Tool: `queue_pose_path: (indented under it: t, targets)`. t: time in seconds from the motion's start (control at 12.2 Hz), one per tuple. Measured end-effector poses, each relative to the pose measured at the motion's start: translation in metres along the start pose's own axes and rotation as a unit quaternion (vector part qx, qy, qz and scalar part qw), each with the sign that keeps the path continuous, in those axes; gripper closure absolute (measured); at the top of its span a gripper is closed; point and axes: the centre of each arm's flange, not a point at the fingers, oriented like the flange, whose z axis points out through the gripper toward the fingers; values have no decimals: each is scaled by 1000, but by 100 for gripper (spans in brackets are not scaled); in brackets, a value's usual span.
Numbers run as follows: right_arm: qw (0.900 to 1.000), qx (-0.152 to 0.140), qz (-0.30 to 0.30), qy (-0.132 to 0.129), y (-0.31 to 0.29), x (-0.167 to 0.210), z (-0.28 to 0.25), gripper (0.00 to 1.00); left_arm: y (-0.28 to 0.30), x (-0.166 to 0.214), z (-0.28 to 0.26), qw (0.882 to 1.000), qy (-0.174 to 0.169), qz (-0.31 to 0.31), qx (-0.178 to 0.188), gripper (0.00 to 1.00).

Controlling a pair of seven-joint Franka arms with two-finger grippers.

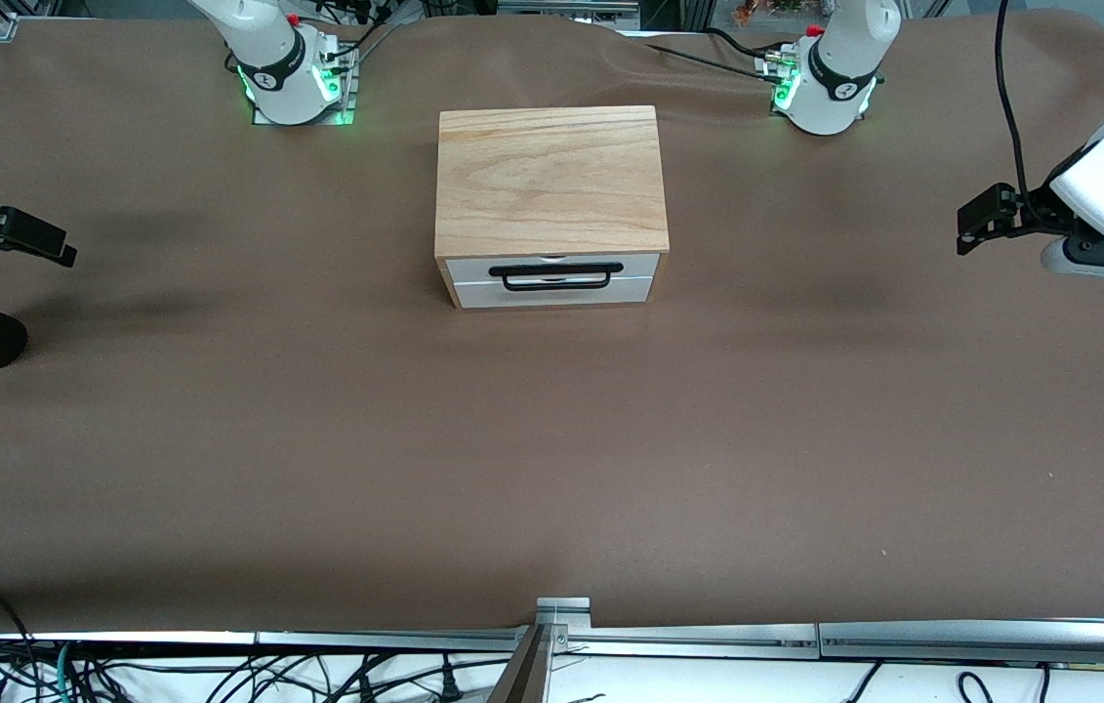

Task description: Pull top drawer with both arms simultaneously

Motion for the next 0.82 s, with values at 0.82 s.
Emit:
queue_pose_path:
  t: [0.82]
  targets:
    - [1000,-17,-11,1,-4,0,0,0,-1,0,0,1000,-2,-23,0,0]
